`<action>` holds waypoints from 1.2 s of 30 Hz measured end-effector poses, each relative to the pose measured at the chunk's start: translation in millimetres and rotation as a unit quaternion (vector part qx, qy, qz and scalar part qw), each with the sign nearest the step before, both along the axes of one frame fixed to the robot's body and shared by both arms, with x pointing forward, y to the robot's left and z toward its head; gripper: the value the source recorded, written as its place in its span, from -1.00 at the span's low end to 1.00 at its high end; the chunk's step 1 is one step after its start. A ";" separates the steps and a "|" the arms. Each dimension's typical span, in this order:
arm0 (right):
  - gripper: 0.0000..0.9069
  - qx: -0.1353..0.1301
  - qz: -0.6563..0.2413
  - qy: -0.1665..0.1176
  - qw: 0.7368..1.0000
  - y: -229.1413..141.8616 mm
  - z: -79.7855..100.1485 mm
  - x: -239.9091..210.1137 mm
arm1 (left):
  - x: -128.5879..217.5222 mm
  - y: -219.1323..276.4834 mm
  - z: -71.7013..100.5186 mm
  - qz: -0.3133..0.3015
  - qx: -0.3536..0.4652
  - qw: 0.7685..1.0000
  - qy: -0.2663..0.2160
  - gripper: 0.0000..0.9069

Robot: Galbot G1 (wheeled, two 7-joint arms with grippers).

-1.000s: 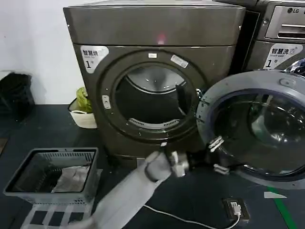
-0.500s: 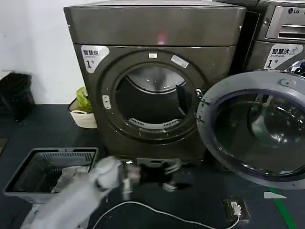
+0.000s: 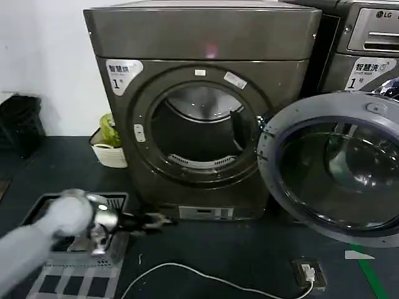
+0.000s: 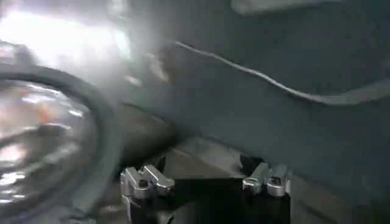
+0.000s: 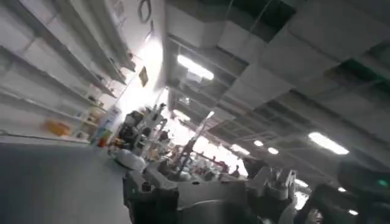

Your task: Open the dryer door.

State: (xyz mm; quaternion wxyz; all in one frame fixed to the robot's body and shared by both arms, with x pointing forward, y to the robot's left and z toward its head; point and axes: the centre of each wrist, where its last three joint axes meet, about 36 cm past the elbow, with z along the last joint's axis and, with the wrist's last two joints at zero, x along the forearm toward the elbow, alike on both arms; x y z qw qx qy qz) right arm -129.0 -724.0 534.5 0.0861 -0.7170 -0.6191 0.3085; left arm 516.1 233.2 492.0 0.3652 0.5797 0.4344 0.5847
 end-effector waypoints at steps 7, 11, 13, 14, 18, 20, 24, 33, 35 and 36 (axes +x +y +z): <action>1.00 0.015 0.032 -0.022 0.999 2.5 -6.6 5.2 | -8.0 78.2 43.8 0.046 0.178 0.975 -0.127 1.00; 1.00 0.027 0.051 -0.032 0.998 3.6 -8.6 10.5 | -5.2 114.8 63.7 0.068 0.279 0.942 -0.174 1.00; 1.00 0.029 0.058 -0.039 0.997 3.4 -10.2 14.7 | -2.5 131.8 70.5 0.079 0.331 0.920 -0.192 1.00; 1.00 0.030 0.061 -0.044 0.997 3.3 -11.2 16.9 | -2.0 140.2 70.4 0.082 0.361 0.907 -0.200 1.00; 1.00 0.032 0.069 -0.057 0.995 3.7 -17.3 23.4 | 1.0 171.5 68.1 0.097 0.443 0.867 -0.207 1.00; 1.00 0.033 0.071 -0.058 0.995 4.7 -20.4 25.2 | 2.0 182.0 67.8 0.103 0.469 0.852 -0.210 1.00; 1.00 0.032 0.076 -0.055 0.995 6.8 -23.3 27.8 | 1.6 195.0 68.0 0.111 0.490 0.840 -0.207 1.00; 1.00 0.038 0.081 -0.052 0.995 10.1 -28.9 30.0 | 1.1 211.7 67.0 0.122 0.509 0.829 -0.197 1.00; 1.00 0.038 0.082 -0.052 0.995 10.8 -30.1 30.5 | 1.8 215.7 67.4 0.127 0.512 0.826 -0.196 1.00; 1.00 0.038 0.083 -0.052 0.994 10.8 -29.9 30.9 | 2.0 217.7 67.0 0.129 0.515 0.825 -0.195 1.00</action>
